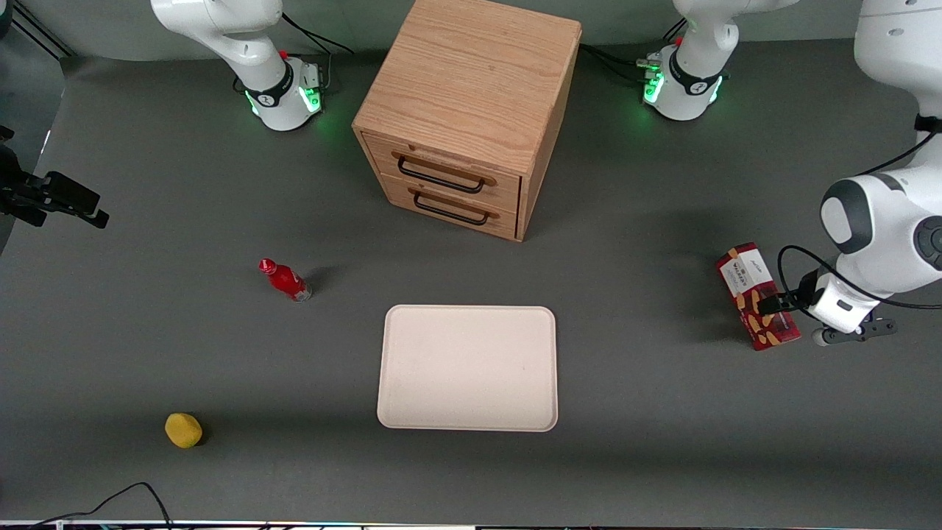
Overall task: Place red cookie box on tray
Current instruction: 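Lower the left gripper onto the red shortbread box and close on it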
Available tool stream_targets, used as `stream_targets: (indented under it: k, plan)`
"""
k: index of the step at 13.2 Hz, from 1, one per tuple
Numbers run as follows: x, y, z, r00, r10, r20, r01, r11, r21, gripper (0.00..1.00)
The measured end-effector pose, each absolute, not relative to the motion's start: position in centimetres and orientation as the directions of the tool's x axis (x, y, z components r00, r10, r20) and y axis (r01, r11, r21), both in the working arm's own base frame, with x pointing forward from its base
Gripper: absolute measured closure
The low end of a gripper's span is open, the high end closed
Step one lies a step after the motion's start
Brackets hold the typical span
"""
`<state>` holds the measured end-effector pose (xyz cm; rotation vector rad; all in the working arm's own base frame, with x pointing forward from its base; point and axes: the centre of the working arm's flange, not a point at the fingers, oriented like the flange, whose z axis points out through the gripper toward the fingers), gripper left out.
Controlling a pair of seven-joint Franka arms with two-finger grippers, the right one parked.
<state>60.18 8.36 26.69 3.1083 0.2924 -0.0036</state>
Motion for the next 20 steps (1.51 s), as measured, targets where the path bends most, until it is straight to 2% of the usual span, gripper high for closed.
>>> stream_targets:
  k: [4, 7, 9, 11, 12, 14, 16, 20]
  plan:
    - [59.9, 8.5, 24.2, 0.978, 0.204, -0.031, 0.205, -0.978, 0.029, 0.0]
    - [59.2, 8.4, 23.1, 0.977, 0.214, -0.014, 0.215, -0.976, 0.035, 0.0]
    - [58.7, 8.2, 22.6, 0.976, 0.216, -0.016, 0.216, -0.976, 0.036, 0.06]
    - [58.5, 8.1, 22.4, 0.977, 0.214, -0.019, 0.215, -0.976, 0.037, 0.25]
    - [58.5, 8.0, 22.4, 0.977, 0.214, -0.019, 0.214, -0.976, 0.038, 0.26]
    - [58.4, 7.9, 22.5, 0.977, 0.212, -0.02, 0.213, -0.976, 0.039, 0.5]
    - [58.4, 7.8, 22.7, 0.977, 0.212, -0.018, 0.212, -0.976, 0.039, 0.69]
    - [58.1, 7.5, 23.3, 0.978, 0.206, -0.036, 0.208, -0.977, 0.042, 0.69]
